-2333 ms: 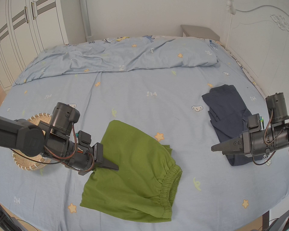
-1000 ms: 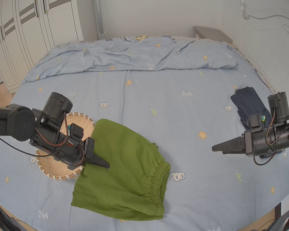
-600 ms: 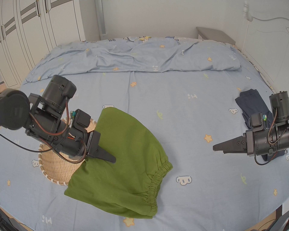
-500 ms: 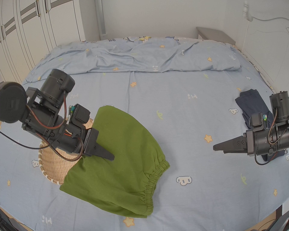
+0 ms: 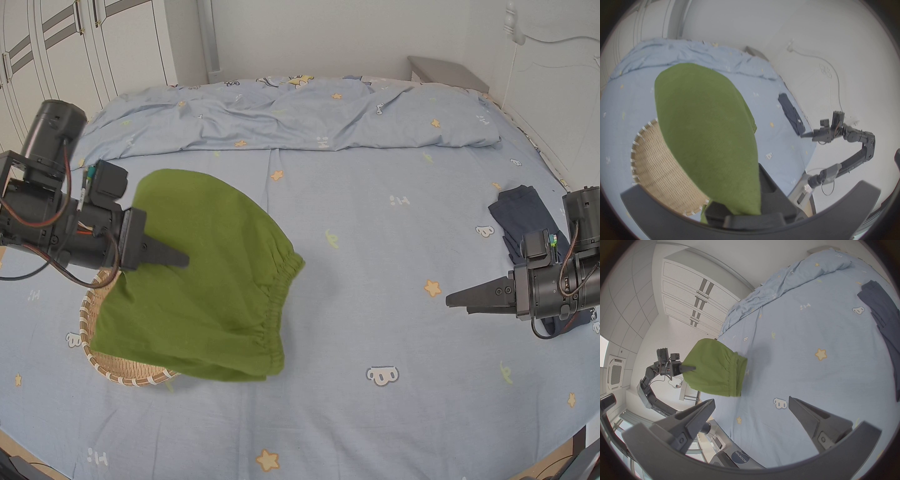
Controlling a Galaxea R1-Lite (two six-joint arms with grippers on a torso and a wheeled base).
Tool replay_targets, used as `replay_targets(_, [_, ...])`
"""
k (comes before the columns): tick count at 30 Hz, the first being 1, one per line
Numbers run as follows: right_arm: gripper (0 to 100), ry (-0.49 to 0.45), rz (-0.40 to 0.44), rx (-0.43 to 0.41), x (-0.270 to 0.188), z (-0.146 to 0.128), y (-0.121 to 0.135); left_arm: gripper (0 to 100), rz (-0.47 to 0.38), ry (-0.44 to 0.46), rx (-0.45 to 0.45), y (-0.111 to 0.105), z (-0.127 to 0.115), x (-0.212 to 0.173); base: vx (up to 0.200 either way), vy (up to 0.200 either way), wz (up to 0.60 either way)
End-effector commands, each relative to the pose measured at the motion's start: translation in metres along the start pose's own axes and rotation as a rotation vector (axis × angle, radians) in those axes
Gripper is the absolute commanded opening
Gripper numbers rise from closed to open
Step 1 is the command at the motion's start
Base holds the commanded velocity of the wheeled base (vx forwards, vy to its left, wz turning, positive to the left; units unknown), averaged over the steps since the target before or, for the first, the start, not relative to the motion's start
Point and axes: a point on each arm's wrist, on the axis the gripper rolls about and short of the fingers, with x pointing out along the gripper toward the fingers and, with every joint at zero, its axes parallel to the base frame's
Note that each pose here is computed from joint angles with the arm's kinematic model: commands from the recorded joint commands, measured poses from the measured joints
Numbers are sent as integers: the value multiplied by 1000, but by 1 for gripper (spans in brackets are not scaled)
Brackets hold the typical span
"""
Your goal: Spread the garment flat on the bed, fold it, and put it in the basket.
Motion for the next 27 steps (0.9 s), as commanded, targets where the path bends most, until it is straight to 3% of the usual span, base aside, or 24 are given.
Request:
replay_targets(1, [100,-20,6,-14,-6,0,4,0,36,-128,0,5,1,-30,0,0,0])
replay_targets(7, [100,-31,8,-20,-10,0,7,0,130,-261,-38,33,8,-44,0,0,0])
replay_targets(14, [100,-28,8,-19,-9,-1,6,0,175,-277,-84,49,8,-49,0,0,0])
replay_targets(15, [100,-27,9,-19,-9,-1,7,0,198,-198,-173,76,-4,-32,0,0,0])
replay_targets(20, [100,-32,19,-30,-12,-3,11,0,262,-89,-324,118,-32,-15,0,0,0])
replay_targets(27, [100,-24,24,-31,-11,-4,11,0,285,26,-531,169,-68,-2,0,0,0])
